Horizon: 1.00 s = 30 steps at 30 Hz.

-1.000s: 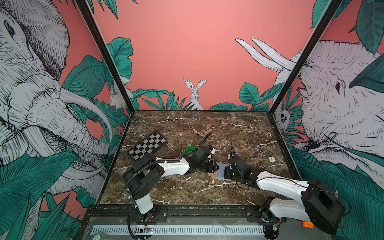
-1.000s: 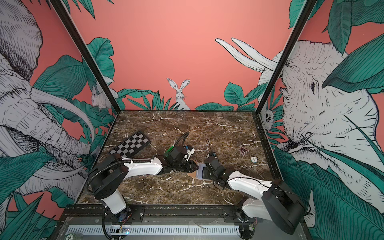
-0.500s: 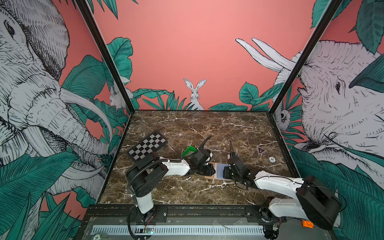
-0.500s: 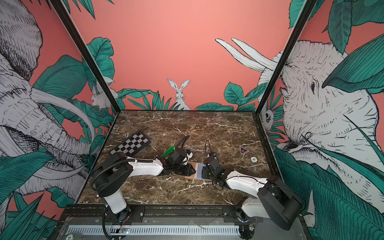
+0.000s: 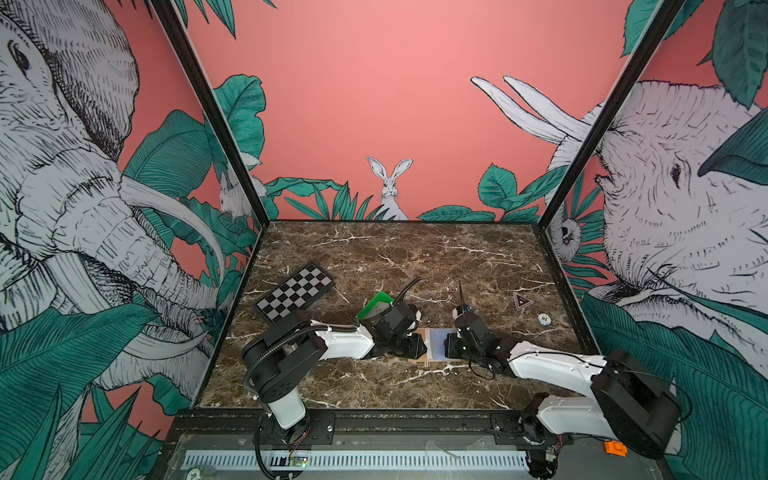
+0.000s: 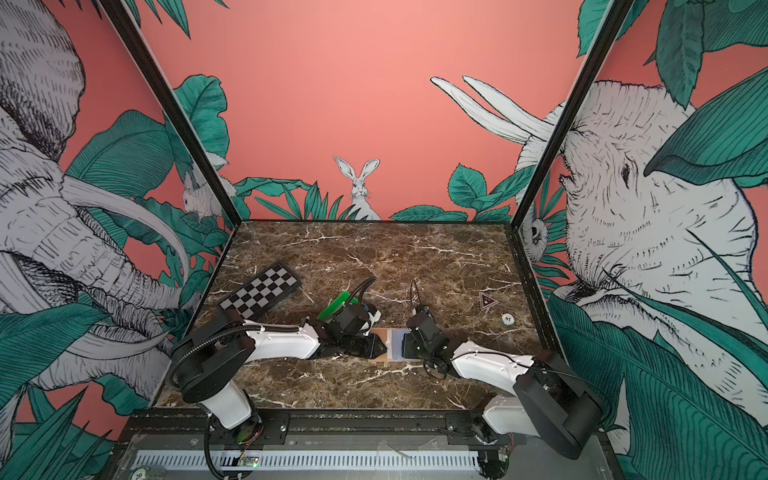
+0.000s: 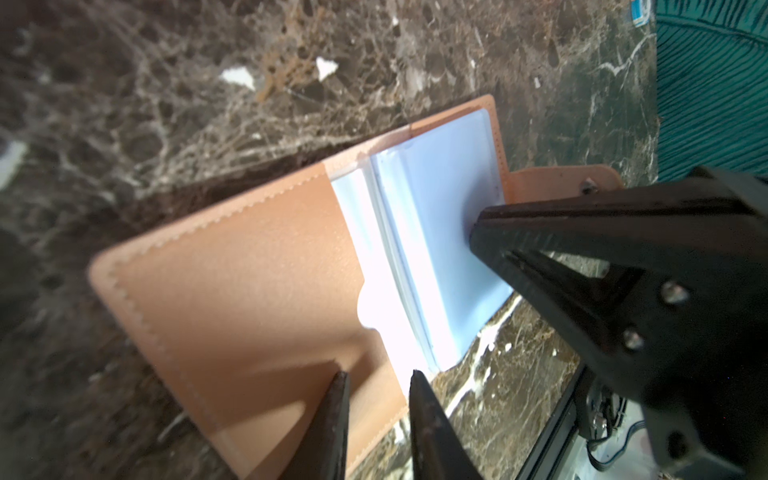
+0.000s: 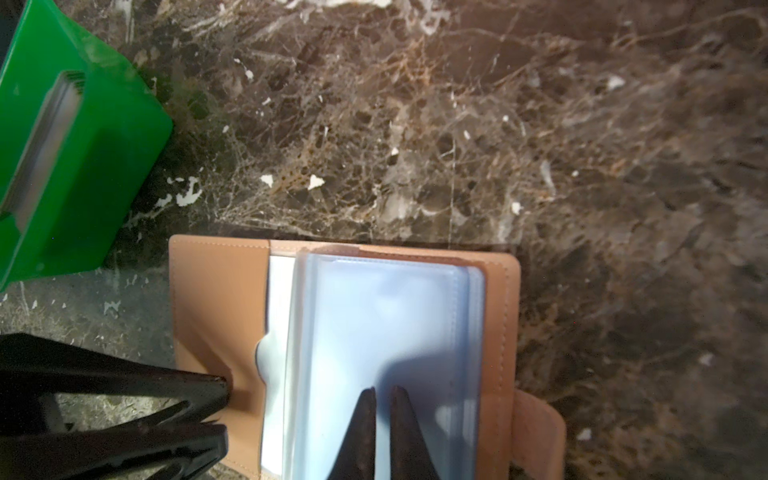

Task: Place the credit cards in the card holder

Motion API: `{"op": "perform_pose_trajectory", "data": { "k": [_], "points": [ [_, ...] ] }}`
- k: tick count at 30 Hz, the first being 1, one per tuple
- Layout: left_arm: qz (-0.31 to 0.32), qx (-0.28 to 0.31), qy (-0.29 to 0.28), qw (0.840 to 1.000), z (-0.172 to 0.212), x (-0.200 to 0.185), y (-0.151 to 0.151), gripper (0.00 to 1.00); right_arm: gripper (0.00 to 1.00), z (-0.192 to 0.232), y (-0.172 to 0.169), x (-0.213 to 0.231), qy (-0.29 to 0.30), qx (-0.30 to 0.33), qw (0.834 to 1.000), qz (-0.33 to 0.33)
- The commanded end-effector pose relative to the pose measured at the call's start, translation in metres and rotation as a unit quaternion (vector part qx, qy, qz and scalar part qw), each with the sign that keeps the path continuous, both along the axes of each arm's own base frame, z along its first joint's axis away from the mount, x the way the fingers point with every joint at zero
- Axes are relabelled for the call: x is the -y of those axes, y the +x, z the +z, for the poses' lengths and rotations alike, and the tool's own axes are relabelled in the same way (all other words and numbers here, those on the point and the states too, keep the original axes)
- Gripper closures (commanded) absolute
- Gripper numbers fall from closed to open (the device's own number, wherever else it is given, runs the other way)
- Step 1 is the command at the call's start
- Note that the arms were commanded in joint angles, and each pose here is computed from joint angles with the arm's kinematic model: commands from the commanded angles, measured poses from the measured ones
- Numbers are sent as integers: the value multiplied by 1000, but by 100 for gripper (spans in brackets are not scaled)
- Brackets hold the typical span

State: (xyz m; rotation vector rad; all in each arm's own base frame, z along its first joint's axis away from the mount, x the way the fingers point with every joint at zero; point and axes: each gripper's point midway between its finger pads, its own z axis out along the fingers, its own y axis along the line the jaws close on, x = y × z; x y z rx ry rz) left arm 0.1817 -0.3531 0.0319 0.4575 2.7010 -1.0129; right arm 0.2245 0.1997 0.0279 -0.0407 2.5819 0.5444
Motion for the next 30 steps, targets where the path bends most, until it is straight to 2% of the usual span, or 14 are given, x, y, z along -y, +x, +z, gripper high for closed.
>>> {"op": "perform_pose_trajectory", "data": {
  "k": [1,7,17,30],
  "points": [
    [4,-3,-2,1000,7,-5,-6,72,86,12,7,2,-7,18,1000,-7],
    [-6,11,-34,999,36,14,4,72,79,23,15,12,-37,23,999,-5],
    [1,43,-47,998,62,7,20,72,68,25,43,28,-22,7,1000,-17],
    [-1,57,-57,997,71,2,23,72,66,21,75,15,7,-9,1000,-2]
  ]
}}
